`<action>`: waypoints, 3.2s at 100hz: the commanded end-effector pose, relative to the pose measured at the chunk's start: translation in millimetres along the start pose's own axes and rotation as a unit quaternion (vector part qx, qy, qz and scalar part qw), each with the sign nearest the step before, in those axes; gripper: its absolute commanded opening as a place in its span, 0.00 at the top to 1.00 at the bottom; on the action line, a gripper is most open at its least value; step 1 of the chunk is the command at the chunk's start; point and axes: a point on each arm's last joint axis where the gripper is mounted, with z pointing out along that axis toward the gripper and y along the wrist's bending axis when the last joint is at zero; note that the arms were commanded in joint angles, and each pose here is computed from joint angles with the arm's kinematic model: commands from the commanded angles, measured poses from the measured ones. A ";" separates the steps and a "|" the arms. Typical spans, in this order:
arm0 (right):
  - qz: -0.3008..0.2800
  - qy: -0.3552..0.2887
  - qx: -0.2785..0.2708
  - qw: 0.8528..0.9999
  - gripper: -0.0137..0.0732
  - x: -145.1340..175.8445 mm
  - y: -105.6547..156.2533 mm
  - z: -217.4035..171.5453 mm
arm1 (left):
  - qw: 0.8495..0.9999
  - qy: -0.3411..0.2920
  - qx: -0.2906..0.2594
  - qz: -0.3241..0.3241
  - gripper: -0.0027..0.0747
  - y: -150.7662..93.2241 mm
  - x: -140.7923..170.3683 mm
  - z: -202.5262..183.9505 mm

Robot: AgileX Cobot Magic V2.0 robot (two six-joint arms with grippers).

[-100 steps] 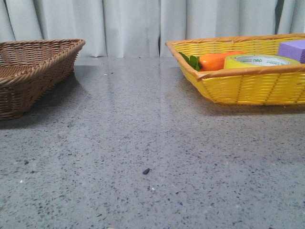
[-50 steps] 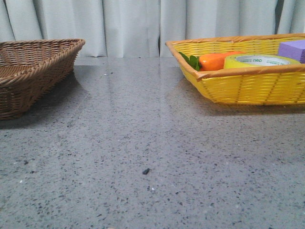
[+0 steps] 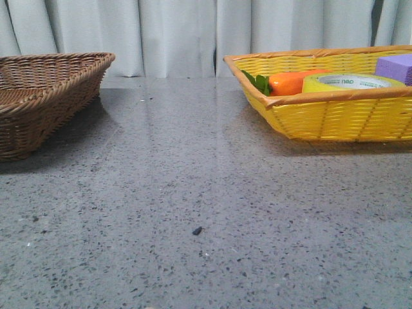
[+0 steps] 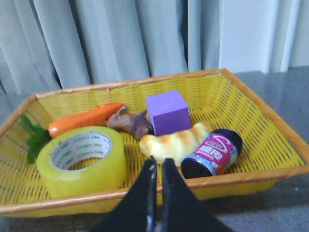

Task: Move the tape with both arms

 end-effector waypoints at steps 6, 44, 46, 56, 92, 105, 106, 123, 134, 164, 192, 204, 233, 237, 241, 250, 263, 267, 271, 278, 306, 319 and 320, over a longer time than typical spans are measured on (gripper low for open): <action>-0.010 0.026 0.005 1.000 0.93 -41.2 1.8 20.9 | 0.999 -0.037 0.006 -0.007 0.99 -2.3 -20.8 7.9; -0.072 0.224 -0.084 0.968 0.46 -102.6 49.8 107.1 | 1.000 -0.027 0.005 -0.007 0.99 -2.3 -19.3 15.5; -0.075 0.237 -0.087 0.965 0.45 -104.3 53.4 113.0 | 1.000 -0.027 0.005 -0.007 0.99 -2.3 -19.3 15.5; -0.096 0.289 -0.117 0.945 0.46 -109.4 78.7 137.2 | 1.000 -0.027 0.005 -0.007 0.99 -2.3 -19.3 15.5; -0.142 0.416 -0.150 0.886 0.46 -86.6 141.6 218.3 | 1.000 -0.027 0.005 -0.012 0.99 -2.3 -19.5 15.5; -0.149 0.454 -0.143 0.867 0.46 -69.5 146.5 235.3 | 1.000 -0.028 0.005 -0.012 0.99 -2.3 -19.7 15.5; -0.149 0.458 -0.143 0.864 0.46 -67.0 146.9 237.0 | 1.000 -0.028 0.005 -0.012 0.99 -2.3 -19.7 15.5; -0.153 0.483 -0.138 0.851 0.46 -48.1 150.5 251.5 | 0.999 -0.049 0.008 -0.012 0.99 -2.8 -23.4 15.2; -0.155 0.494 -0.137 0.845 0.46 -39.1 152.0 257.9 | 0.998 -0.060 0.009 -0.012 0.99 -3.0 -25.4 15.0; -0.160 0.498 -0.133 0.842 0.67 -35.4 151.6 260.4 | 0.998 -0.062 0.010 -0.012 0.99 -3.0 -25.8 14.9; -0.160 0.498 -0.133 0.842 0.85 -35.4 151.6 260.3 | 0.998 -0.062 0.010 -0.012 0.99 -3.0 -25.8 14.9; -0.160 0.495 -0.133 0.844 0.85 -39.9 152.1 260.2 | 0.998 -0.063 0.010 -0.012 0.99 -3.1 -26.0 14.9; -0.158 0.468 -0.135 0.859 0.90 -89.6 155.1 251.8 | 0.998 -0.065 0.010 -0.012 0.99 -3.1 -26.3 14.9; -0.157 0.463 -0.137 0.862 0.90 -98.1 156.1 249.2 | 0.998 -0.065 0.010 -0.012 0.99 -3.1 -26.3 14.9; -0.154 0.451 -0.145 0.867 0.90 -109.5 160.0 245.2 | 0.998 -0.065 0.010 -0.012 0.99 -3.1 -26.3 14.9; -0.145 0.419 -0.178 0.879 0.90 -129.8 175.8 234.3 | 0.998 -0.065 0.010 -0.014 0.99 -3.1 -26.4 14.9; -0.151 0.379 -0.236 0.882 0.90 -149.9 209.6 210.1 | 0.998 -0.065 0.010 -0.016 0.99 -3.0 -26.4 14.9; -0.159 0.371 -0.253 0.879 0.90 -151.3 222.5 200.9 | 0.998 -0.065 0.010 -0.016 0.99 -3.0 -26.4 14.9; -0.169 0.367 -0.271 0.874 0.90 -151.0 235.2 191.4 | 0.998 -0.065 0.010 -0.016 0.99 -3.0 -26.4 14.9; -0.186 0.368 -0.298 0.861 0.90 -144.0 257.2 178.0 | 0.998 -0.065 0.010 -0.016 0.99 -3.0 -26.4 14.9; -0.236 0.397 -0.345 0.817 0.90 -91.2 322.0 169.7 | 0.998 -0.065 0.010 -0.022 0.99 -3.0 -26.4 14.9; -0.255 0.420 -0.327 0.807 0.90 -64.6 330.8 186.4 | 0.998 -0.065 0.010 -0.022 0.99 -3.0 -26.4 14.9; -0.257 0.420 -0.325 0.807 0.90 -63.5 330.8 187.4 | 0.998 -0.065 0.010 -0.022 0.99 -3.0 -26.4 14.9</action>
